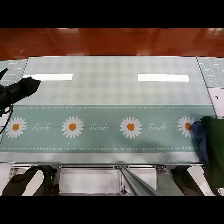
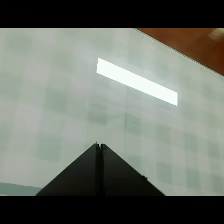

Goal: Fold the shirts.

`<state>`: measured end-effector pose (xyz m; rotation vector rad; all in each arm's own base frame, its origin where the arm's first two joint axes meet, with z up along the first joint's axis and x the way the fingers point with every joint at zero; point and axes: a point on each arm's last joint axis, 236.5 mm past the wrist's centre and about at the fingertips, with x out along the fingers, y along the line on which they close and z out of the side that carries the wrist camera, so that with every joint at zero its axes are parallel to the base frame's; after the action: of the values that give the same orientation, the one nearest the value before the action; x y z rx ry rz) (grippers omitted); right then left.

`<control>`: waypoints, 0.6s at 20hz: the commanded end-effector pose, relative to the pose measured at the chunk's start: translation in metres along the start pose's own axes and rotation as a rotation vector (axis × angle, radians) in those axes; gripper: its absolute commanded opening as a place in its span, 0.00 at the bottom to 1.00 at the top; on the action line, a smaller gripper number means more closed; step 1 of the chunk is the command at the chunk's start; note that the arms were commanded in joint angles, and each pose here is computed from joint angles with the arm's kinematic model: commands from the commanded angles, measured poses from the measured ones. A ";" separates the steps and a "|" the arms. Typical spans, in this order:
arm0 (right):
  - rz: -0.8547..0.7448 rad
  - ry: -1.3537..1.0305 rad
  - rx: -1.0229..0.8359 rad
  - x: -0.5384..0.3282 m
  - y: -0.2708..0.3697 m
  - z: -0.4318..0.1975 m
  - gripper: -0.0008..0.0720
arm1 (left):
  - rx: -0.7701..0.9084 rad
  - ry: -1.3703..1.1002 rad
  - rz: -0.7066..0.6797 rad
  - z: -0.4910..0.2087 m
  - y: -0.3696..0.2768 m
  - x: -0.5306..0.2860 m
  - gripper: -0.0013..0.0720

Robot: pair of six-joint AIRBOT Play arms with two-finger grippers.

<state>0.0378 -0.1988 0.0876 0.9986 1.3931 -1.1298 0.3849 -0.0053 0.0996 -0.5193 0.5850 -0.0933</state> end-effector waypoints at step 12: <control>0.750 -0.341 -1.221 -0.067 0.453 -0.154 0.05 | 0.306 0.366 -0.077 0.016 -0.118 0.100 0.05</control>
<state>0.3950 -0.0621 0.1211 0.6028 0.9563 -0.0333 0.4886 -0.0923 0.1578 -0.3138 0.6914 -0.3655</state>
